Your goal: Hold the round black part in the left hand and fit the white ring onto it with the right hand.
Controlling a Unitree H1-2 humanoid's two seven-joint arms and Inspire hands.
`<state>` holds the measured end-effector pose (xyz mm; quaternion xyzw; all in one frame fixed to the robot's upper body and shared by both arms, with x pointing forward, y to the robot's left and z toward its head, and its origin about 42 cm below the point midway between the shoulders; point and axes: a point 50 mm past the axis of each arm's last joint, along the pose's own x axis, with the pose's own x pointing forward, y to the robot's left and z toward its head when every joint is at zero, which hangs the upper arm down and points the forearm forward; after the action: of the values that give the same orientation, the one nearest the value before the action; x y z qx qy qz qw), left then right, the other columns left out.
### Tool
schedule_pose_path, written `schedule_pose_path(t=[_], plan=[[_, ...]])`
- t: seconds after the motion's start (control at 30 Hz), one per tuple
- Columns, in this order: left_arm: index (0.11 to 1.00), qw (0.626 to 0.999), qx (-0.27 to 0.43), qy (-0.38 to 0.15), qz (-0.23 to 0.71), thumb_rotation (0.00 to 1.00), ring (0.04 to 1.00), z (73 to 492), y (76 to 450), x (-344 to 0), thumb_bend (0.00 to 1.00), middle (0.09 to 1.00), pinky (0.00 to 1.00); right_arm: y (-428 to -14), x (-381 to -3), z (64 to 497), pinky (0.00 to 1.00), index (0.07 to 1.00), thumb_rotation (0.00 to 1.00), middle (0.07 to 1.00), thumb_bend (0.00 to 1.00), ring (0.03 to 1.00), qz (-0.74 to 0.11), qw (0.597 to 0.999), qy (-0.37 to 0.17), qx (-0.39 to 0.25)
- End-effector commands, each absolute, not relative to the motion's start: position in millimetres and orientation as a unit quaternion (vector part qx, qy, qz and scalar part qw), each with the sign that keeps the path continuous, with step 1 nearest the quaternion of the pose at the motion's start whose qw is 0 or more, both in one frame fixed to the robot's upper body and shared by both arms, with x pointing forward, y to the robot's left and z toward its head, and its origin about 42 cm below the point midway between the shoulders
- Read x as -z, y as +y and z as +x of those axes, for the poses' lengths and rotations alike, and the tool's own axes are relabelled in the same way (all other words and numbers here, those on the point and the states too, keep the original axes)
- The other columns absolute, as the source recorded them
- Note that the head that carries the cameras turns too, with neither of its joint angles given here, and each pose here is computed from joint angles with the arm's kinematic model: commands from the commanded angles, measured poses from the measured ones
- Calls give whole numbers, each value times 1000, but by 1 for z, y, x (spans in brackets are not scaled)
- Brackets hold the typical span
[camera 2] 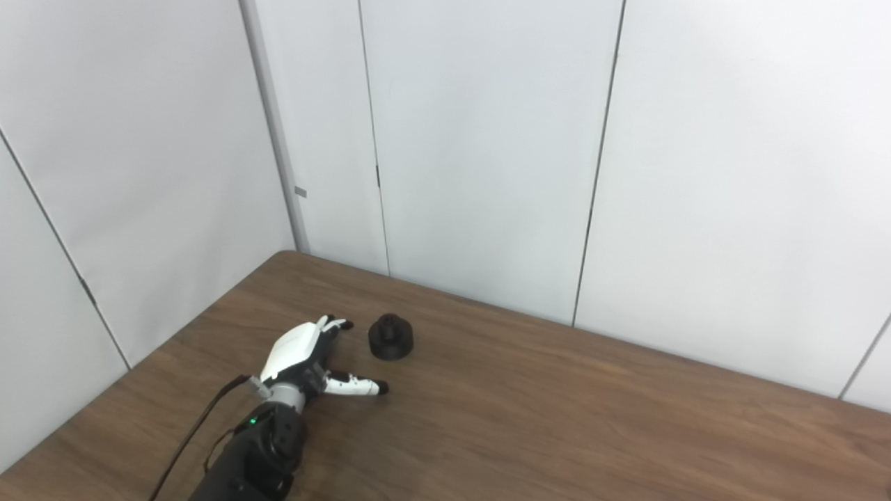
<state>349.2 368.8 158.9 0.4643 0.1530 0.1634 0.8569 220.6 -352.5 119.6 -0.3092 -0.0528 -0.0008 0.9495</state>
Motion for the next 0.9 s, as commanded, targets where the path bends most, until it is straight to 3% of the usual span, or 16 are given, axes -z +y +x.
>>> schedule_pose_path(t=[0.0,0.4,0.87], plan=[[879,851,-176,116,480,318,1000,367,380,-190,1000,1000,1000,-354,-121,219,994,1000,655,1000,568,1000,-309,950,-52,-3],[862,848,-152,153,485,269,1000,400,389,-182,1000,1000,1000,-353,-121,216,1000,1000,668,1000,589,1000,-310,949,-51,-2],[880,848,-139,176,480,259,1000,407,394,-169,1000,1000,1000,-350,-125,212,1000,1000,691,1000,595,1000,-309,950,-48,-6]])
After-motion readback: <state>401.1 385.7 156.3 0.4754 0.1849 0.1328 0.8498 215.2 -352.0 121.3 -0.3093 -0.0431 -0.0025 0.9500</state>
